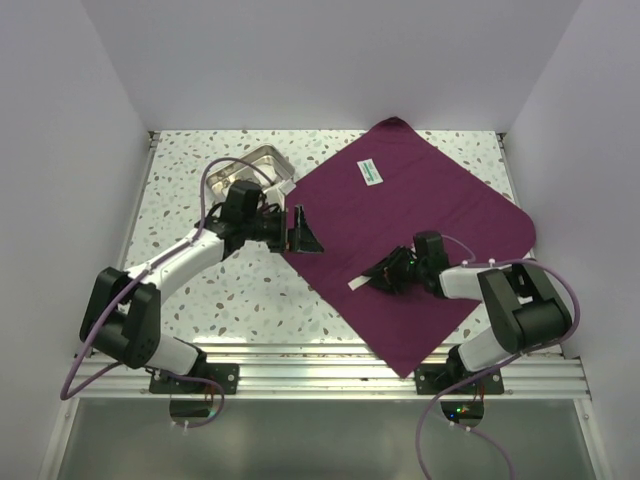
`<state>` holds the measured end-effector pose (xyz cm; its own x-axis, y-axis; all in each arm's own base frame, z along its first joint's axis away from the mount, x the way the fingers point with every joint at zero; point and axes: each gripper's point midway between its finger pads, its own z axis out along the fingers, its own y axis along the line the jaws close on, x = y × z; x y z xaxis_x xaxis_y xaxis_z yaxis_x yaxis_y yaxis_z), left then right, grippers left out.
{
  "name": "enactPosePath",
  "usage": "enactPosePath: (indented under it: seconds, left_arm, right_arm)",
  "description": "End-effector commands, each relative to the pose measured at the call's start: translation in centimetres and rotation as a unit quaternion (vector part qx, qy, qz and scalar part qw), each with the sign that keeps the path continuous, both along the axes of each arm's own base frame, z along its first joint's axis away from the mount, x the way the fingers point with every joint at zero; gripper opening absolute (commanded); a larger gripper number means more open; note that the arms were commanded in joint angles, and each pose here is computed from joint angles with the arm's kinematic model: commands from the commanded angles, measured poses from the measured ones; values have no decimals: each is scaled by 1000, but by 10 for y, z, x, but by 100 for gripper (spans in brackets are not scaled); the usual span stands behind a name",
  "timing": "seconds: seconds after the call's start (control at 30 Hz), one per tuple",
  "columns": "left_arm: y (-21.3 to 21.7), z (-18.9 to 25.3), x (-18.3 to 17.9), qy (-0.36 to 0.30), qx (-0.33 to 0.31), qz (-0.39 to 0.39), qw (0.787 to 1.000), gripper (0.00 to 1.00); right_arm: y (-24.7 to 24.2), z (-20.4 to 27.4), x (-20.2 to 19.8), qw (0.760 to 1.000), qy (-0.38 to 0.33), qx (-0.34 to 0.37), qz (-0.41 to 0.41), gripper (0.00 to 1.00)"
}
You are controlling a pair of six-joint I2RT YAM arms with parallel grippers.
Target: Prepare the surgical pack
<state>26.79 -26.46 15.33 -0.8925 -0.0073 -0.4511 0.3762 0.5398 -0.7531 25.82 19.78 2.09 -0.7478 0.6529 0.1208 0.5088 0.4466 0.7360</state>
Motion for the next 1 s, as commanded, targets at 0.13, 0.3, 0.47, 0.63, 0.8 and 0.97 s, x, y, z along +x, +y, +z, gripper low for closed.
enactPosePath:
  seconds: [0.13, 0.3, 0.47, 0.63, 0.8, 0.97]
  left_arm:
    - [-9, 18, 12, -26, -22, -17, 999, 96]
    - [-10, 16, 14, -22, -23, -16, 999, 96]
    - [-11, 13, 15, -17, -26, -15, 999, 95]
    - [-14, 12, 15, -11, -33, -16, 999, 95]
    - [-16, 12, 18, -9, -37, -19, 999, 95]
    - [-20, 13, 18, -4, -46, -24, 999, 95]
  right_arm:
    - [-8, -13, 36, 998, -32, -41, -22, 35]
    - [-4, -7, 48, 997, -58, -55, 5, 34]
    - [-5, -2, 53, 994, -79, -72, 21, 26]
    - [-2, 5, 50, 994, -78, -62, 31, 13]
    - [-1, 28, 39, 992, -88, -64, 68, 0]
    - [-2, 37, 11, 990, -68, -62, 106, 0]
